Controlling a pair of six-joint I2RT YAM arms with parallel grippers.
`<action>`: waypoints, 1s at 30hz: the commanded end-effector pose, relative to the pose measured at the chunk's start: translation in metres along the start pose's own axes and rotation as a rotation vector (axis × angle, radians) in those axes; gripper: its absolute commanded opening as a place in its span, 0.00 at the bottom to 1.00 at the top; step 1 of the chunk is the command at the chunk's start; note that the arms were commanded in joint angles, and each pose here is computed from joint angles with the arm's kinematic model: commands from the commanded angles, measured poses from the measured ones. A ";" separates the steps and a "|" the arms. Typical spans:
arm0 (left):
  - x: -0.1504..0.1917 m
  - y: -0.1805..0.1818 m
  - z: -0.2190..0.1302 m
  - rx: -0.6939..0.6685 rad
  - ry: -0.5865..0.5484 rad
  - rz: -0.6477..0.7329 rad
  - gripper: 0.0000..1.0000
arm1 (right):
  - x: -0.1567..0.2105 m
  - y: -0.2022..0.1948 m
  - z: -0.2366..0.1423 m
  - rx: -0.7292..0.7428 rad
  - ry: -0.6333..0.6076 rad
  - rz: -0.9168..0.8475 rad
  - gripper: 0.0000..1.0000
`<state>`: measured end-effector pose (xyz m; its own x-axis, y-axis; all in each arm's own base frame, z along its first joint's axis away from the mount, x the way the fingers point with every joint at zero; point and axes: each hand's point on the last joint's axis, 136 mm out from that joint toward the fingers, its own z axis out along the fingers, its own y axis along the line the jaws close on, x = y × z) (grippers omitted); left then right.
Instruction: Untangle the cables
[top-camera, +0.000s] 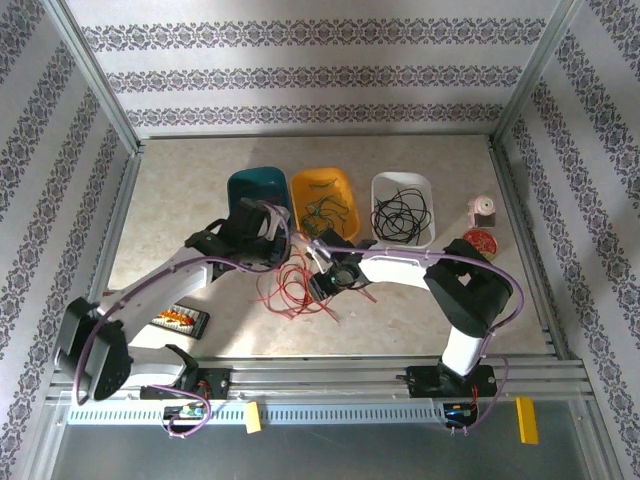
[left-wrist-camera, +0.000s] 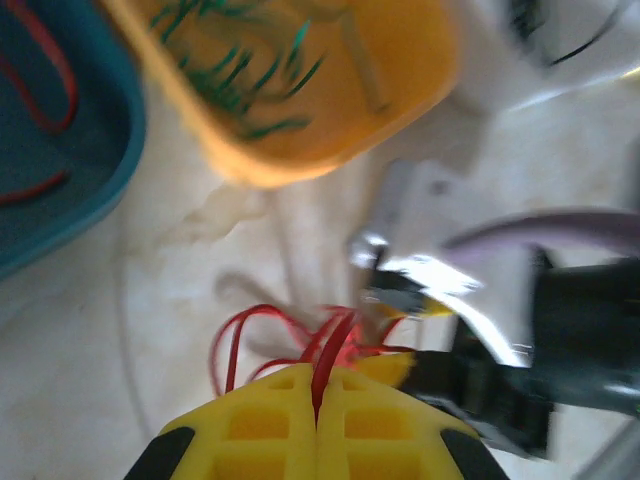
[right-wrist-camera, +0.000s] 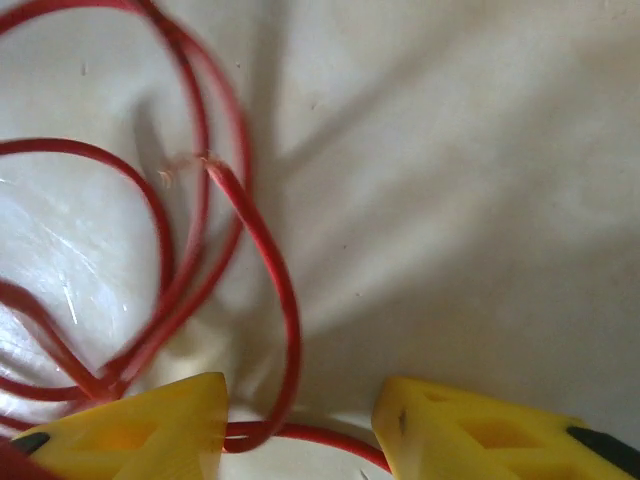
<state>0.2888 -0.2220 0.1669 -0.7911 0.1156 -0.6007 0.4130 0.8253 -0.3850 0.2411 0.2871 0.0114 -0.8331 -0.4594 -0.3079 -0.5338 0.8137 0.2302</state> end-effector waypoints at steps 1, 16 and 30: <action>-0.019 -0.020 -0.011 0.116 -0.077 -0.003 0.00 | 0.058 -0.036 0.012 0.128 0.159 0.090 0.53; -0.088 -0.016 -0.125 0.063 -0.466 -0.007 0.00 | 0.084 -0.071 0.002 0.149 0.164 0.302 0.52; -0.153 -0.002 -0.201 -0.135 -0.704 -0.011 0.00 | 0.079 -0.073 -0.005 0.156 0.114 0.301 0.52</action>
<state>0.3015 -0.1505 0.3915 -0.3552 -0.2356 -0.9046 0.4065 0.8325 -0.3764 0.2455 0.2651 0.0153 -0.9115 -0.2444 -0.3309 -0.3633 0.8555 0.3690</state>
